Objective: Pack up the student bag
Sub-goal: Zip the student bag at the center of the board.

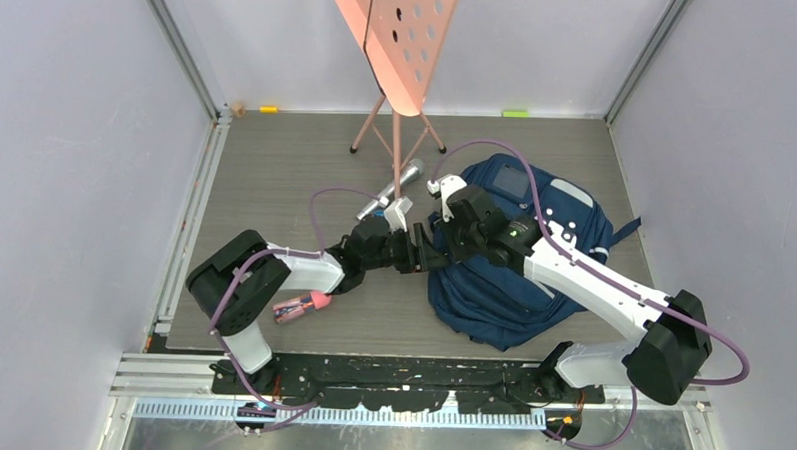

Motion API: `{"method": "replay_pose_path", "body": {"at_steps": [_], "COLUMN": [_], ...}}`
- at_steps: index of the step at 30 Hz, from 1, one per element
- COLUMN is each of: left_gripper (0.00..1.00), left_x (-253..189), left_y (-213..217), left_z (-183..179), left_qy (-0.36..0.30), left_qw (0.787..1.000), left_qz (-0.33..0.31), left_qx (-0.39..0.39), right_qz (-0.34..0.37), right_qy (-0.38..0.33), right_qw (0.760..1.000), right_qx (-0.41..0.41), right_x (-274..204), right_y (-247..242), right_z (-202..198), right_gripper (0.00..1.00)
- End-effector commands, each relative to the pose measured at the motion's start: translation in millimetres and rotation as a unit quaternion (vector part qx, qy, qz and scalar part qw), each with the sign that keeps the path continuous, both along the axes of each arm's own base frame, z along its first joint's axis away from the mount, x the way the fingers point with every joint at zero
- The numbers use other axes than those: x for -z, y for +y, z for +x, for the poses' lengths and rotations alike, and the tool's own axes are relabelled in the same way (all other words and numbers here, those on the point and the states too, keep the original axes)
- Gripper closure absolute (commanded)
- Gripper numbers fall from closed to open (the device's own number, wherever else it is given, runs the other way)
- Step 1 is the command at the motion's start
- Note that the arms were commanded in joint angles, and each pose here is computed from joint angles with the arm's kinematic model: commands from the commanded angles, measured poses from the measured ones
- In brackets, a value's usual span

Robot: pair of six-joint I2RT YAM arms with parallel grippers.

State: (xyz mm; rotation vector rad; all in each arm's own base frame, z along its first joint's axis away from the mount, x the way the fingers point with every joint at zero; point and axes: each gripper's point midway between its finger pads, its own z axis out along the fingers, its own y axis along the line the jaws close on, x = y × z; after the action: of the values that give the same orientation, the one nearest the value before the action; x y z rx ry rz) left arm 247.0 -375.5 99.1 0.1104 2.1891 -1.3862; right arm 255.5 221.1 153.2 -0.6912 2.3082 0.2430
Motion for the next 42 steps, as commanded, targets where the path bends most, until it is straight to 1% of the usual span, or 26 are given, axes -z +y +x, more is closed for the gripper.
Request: {"method": "replay_pose_path", "body": {"at_steps": [1, 6, 10, 14, 16, 18, 19, 21, 23, 24, 30, 34, 37, 39, 42], "left_gripper": [0.45, 0.45, 0.45, 0.45, 0.5, 0.62, 0.64, 0.62, 0.56, 0.55, 0.51, 0.49, 0.45, 0.44, 0.45], "left_x": [-5, -8, -3, 2, 3, 3, 3, 2, 3, 4, 13, 7, 10, 12, 12], "left_y": [-2, 9, 18, 14, 10, 8, 8, 12, 17, 20, 24, 26, 31, 28, 19], "left_z": [8, 5, 2, 2, 1, -1, -2, -3, -5, -5, -8, -10, -10, -11, -12], "left_qy": [-0.01, -0.012, -0.013, -0.005, -0.002, -0.003, -0.004, -0.009, -0.009, -0.009, 0.001, -0.011, -0.014, -0.012, -0.007], "left_qw": [1.0, 0.999, 0.998, 0.998, 0.998, 0.998, 0.998, 0.998, 0.997, 0.997, 0.997, 0.996, 0.995, 0.996, 0.997], "left_qz": [-0.015, -0.022, -0.013, -0.012, -0.015, -0.02, -0.021, -0.019, -0.014, -0.011, -0.003, -0.012, 0.005, 0.014, 0.006], "left_qx": [-0.023, -0.046, -0.064, -0.057, -0.054, -0.054, -0.057, -0.064, -0.071, -0.074, -0.078, -0.089, -0.094, -0.083, -0.072], "right_qz": [0.06, 0.061, 0.063, 0.064, 0.063, 0.063, 0.064, 0.064, 0.062, 0.062, 0.063, 0.064, 0.062, 0.062, 0.064], "right_qy": [-0.027, -0.03, -0.031, -0.028, -0.028, -0.029, -0.031, -0.032, -0.032, -0.032, -0.029, -0.03, -0.03, -0.029, -0.026], "right_qw": [0.998, 0.998, 0.998, 0.998, 0.998, 0.998, 0.997, 0.997, 0.998, 0.998, 0.998, 0.997, 0.998, 0.998, 0.998], "right_qx": [-0.007, -0.006, -0.006, -0.008, -0.008, -0.007, -0.006, -0.007, -0.007, -0.007, -0.007, -0.007, -0.008, -0.009, -0.01], "right_x": [-31, -33, -35, -34, -33, -34, -35, -36, -36, -36, -34, -35, -35, -35, -34], "right_y": [14, 14, 14, 15, 15, 14, 14, 14, 13, 13, 14, 14, 14, 14, 16], "right_z": [-3, -2, -2, -3, -3, -3, -2, -3, -2, -3, -3, -3, -3, -4, -4], "right_gripper": [0.99, 0.99, 0.99, 0.99, 0.99, 0.99, 0.99, 0.99, 0.99, 0.99, 0.99, 0.99, 0.99, 0.99, 0.99]}}
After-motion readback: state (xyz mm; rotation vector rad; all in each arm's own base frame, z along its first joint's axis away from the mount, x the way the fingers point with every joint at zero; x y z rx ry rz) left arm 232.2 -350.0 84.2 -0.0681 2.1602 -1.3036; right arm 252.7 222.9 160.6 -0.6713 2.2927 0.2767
